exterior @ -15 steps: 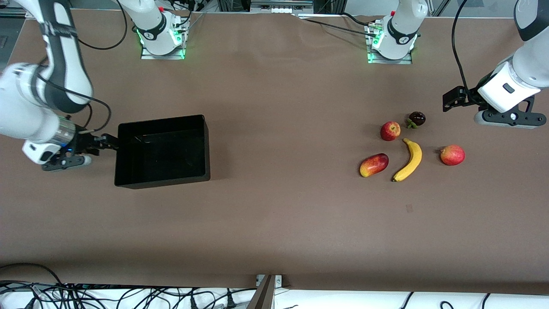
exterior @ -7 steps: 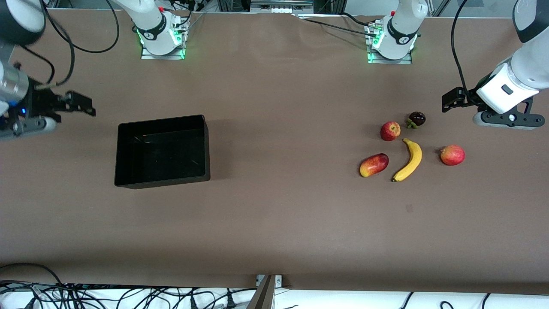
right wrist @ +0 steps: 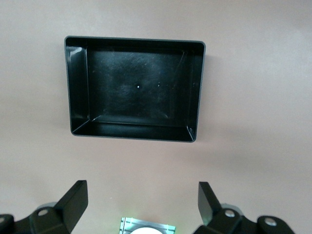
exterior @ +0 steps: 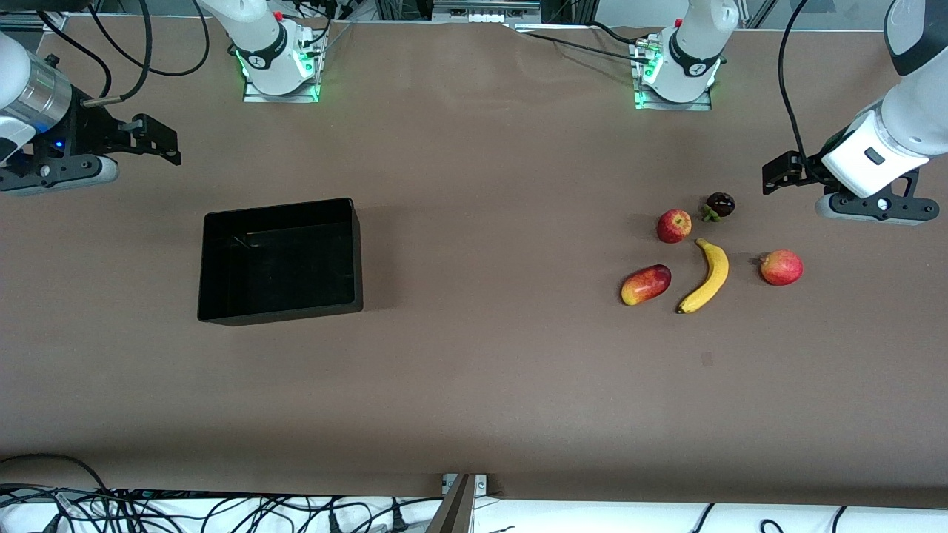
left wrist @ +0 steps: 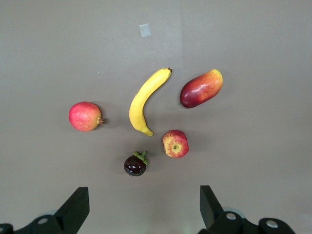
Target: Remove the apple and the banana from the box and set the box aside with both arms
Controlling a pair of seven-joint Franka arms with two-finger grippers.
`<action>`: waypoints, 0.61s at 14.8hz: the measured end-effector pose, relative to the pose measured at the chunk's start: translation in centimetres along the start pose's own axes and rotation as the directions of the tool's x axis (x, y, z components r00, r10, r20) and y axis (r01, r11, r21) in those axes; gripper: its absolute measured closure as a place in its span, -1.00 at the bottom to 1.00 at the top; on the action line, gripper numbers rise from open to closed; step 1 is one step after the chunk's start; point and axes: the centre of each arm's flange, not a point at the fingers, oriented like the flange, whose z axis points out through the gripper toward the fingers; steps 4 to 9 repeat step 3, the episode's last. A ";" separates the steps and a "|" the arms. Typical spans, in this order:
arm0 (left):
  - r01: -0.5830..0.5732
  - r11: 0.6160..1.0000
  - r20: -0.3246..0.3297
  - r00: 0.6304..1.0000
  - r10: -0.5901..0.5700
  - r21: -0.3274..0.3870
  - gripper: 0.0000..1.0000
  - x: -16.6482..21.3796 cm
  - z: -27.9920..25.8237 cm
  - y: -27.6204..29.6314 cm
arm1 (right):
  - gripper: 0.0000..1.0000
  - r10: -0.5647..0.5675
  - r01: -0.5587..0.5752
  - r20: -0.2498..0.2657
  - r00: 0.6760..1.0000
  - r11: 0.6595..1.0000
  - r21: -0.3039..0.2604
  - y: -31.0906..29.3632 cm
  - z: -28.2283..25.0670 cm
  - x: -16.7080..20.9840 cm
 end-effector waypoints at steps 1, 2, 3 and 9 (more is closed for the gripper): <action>0.000 1.000 0.000 1.000 0.000 0.000 -1.00 0.0 0.0 0.0 | -1.00 0.006 -0.006 -0.006 1.000 1.000 0.000 0.3 0.0 0.1; 0.000 1.000 0.000 1.000 0.000 0.000 -1.00 0.0 0.0 0.0 | -1.00 0.012 -0.012 -0.007 1.000 1.000 0.001 0.6 0.0 0.1; 0.000 1.000 0.000 1.000 0.000 0.000 -1.00 0.0 0.0 0.0 | -1.00 0.016 -0.016 -0.007 1.000 1.000 0.001 0.9 0.0 0.0; 0.000 1.000 0.000 1.000 0.000 0.000 -1.00 0.0 0.0 0.0 | -1.00 0.016 -0.016 -0.007 1.000 1.000 0.001 0.9 0.0 0.0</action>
